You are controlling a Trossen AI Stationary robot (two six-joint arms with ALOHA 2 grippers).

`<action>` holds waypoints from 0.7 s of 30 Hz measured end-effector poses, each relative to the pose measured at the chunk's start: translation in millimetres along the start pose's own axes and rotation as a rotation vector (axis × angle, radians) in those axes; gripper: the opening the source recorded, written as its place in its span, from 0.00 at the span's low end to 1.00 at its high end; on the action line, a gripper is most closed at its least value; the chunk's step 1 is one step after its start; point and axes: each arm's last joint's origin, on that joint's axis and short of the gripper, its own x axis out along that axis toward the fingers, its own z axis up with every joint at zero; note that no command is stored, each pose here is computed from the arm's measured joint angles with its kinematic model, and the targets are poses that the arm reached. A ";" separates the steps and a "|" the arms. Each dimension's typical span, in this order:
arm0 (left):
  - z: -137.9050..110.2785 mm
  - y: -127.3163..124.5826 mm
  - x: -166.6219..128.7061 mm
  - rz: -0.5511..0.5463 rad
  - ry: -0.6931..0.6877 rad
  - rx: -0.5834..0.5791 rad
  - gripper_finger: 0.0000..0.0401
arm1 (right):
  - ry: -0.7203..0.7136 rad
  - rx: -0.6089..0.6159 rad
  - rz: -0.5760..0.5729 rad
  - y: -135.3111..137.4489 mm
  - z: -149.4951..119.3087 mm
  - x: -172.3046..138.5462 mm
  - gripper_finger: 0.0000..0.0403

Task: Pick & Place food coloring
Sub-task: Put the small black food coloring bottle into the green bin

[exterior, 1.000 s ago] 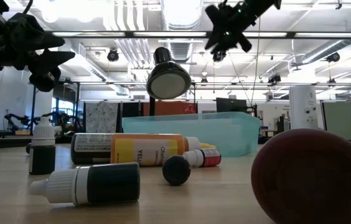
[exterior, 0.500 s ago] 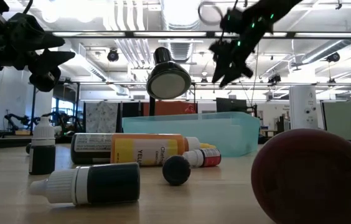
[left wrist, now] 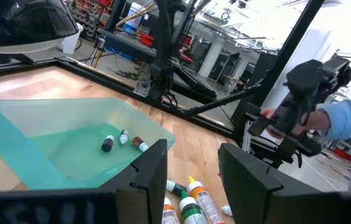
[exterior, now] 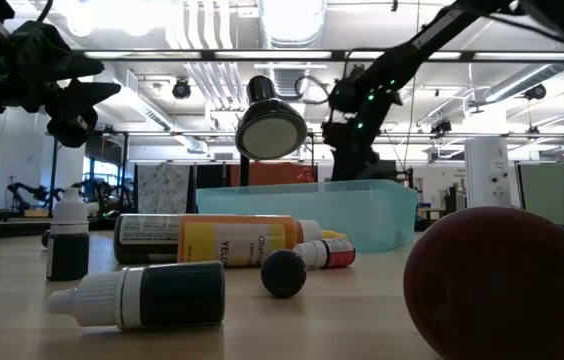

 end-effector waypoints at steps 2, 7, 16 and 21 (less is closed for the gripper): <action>0.0 0.0 0.0 0.000 0.000 0.000 0.29 | 0.025 0.009 -0.019 -2.6 5.8 6.3 0.47; -0.2 0.0 0.0 -0.001 0.001 0.000 0.29 | 0.057 -0.021 -0.029 -6.3 18.7 11.9 0.47; -0.1 0.0 0.0 -0.001 0.000 0.000 0.29 | 0.112 -0.074 -0.011 -8.4 19.9 7.8 0.47; -0.1 0.0 0.0 -0.001 0.001 0.000 0.29 | 0.127 -0.126 0.113 -5.0 15.6 9.8 0.47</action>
